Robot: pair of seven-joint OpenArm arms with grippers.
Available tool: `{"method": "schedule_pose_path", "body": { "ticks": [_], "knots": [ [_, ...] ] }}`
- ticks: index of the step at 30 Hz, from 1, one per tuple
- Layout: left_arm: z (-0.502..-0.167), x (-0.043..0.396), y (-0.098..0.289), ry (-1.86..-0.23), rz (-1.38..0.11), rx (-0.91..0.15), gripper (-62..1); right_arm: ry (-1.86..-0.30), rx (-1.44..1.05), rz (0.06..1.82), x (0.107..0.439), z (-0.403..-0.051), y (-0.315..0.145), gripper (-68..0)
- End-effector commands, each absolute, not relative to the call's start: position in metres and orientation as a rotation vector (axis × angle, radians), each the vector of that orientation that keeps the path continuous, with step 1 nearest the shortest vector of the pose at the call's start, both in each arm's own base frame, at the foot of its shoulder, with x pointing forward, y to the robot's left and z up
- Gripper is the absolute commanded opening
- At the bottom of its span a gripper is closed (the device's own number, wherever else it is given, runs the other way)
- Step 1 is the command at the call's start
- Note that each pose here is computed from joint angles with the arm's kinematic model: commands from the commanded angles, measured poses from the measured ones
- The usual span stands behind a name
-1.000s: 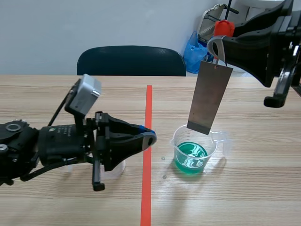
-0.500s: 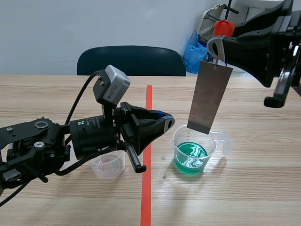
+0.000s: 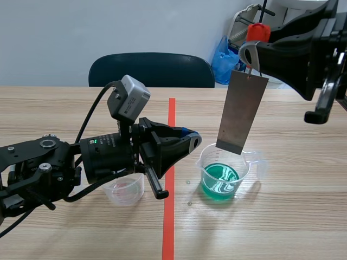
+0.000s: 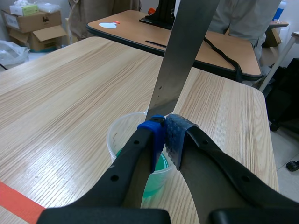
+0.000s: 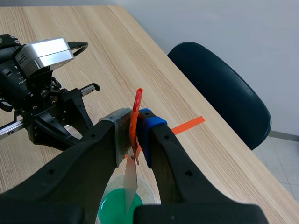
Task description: Do the redox reaction experiment
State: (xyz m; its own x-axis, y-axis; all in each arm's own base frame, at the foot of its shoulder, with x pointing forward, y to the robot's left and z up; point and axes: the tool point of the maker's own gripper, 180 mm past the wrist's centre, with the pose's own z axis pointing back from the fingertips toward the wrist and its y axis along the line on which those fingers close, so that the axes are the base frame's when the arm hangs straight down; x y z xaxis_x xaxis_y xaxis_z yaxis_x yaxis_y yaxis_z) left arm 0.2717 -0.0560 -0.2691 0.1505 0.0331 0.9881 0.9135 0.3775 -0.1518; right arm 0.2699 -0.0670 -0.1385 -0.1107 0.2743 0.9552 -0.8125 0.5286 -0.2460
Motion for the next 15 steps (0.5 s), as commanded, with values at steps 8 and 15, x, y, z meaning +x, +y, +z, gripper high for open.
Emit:
{"method": "schedule_pose_path", "body": {
  "ticks": [8, 15],
  "knots": [
    [-0.264, 0.277, -0.043, -1.288, -0.803, -0.974, -58.3, -1.442, 0.503, 0.984, 0.275, -0.125, -0.069, -66.9],
    [-0.273, 0.281, 0.054, -1.314, -0.718, -0.834, -58.3, -1.446, 0.505, 0.983, 0.275, -0.124, -0.069, -66.9]
  ]
}}
